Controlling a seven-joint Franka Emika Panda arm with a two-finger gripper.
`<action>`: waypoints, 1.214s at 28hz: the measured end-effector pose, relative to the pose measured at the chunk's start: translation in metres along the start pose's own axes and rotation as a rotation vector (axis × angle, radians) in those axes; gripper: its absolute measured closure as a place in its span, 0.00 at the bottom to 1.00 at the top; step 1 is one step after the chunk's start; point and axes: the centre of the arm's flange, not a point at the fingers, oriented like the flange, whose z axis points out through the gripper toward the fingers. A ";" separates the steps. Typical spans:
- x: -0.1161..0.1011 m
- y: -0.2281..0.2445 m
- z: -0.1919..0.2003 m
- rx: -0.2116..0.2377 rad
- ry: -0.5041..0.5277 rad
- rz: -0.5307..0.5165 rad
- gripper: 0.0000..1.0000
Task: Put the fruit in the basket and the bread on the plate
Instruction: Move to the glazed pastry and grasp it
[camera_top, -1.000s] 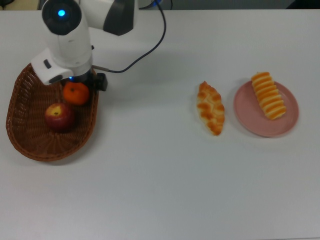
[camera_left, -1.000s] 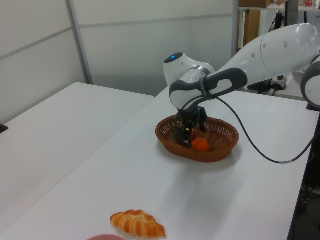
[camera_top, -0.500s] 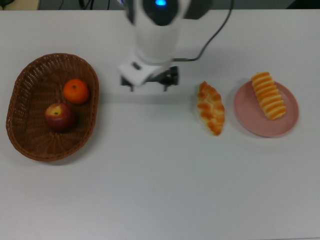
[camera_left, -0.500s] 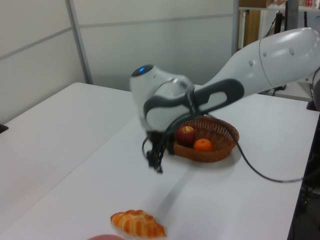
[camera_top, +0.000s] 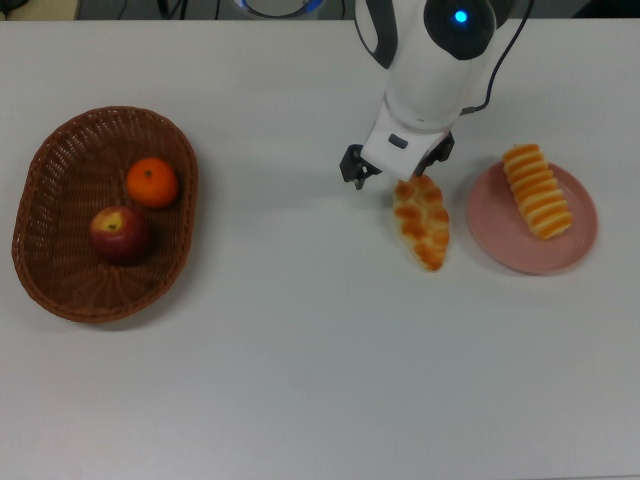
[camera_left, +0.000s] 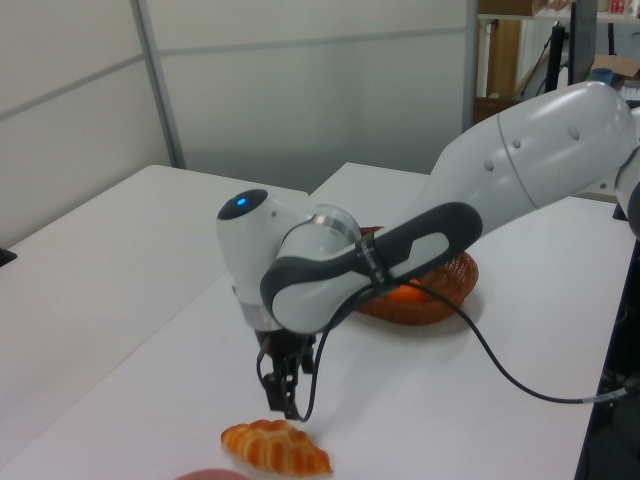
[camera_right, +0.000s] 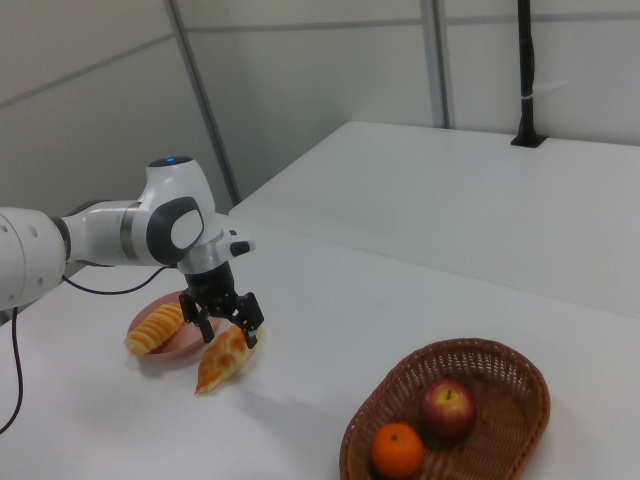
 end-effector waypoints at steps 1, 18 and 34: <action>0.001 -0.003 0.002 0.002 0.005 -0.005 0.00; 0.003 -0.075 0.032 0.004 -0.009 -0.098 0.00; 0.004 -0.076 0.052 -0.040 -0.040 -0.087 0.56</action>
